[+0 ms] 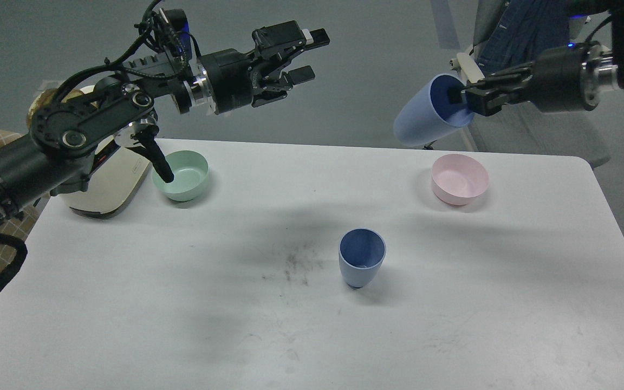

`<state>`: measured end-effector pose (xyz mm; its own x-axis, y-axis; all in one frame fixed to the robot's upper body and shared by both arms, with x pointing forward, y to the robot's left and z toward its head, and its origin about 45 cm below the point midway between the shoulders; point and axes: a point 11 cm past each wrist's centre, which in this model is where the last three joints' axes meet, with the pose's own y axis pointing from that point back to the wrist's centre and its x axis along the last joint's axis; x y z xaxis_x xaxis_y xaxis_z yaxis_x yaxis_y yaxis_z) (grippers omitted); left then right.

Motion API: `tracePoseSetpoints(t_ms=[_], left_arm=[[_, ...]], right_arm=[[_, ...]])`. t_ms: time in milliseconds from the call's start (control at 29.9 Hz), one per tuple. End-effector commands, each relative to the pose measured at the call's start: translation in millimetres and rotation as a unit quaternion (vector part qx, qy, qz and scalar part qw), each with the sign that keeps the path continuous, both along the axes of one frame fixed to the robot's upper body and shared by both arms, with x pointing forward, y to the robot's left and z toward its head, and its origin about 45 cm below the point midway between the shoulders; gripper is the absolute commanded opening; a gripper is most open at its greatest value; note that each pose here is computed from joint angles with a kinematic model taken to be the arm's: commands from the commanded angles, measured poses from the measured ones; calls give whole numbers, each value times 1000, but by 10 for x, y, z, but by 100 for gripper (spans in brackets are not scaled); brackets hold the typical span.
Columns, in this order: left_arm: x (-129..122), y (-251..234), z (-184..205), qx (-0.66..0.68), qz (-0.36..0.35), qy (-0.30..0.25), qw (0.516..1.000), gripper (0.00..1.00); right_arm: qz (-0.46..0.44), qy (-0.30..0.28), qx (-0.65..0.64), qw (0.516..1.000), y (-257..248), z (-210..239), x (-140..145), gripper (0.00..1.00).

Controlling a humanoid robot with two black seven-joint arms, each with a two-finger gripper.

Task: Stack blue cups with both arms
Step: 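Grasp the second blue cup with the right gripper and lift it, then lower the held cup into the standing blue cup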

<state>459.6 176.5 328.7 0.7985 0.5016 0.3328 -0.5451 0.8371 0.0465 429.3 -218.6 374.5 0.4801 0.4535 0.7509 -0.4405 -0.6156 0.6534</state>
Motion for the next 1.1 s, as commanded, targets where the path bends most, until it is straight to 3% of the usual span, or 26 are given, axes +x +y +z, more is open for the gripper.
tracePoseSetpoints(t_ms=[0, 167, 1069], left_arm=[[4, 13, 0, 0, 1, 0, 1000, 88], [5, 20, 1, 0, 2, 0, 1000, 88], [8, 42, 6, 1, 4, -1, 1000, 88]], right_arm=[[64, 23, -21, 997, 381, -152, -211, 0], [116, 51, -47, 991, 561, -325, -490, 0], [146, 81, -100, 981, 731, -697, -562, 0]])
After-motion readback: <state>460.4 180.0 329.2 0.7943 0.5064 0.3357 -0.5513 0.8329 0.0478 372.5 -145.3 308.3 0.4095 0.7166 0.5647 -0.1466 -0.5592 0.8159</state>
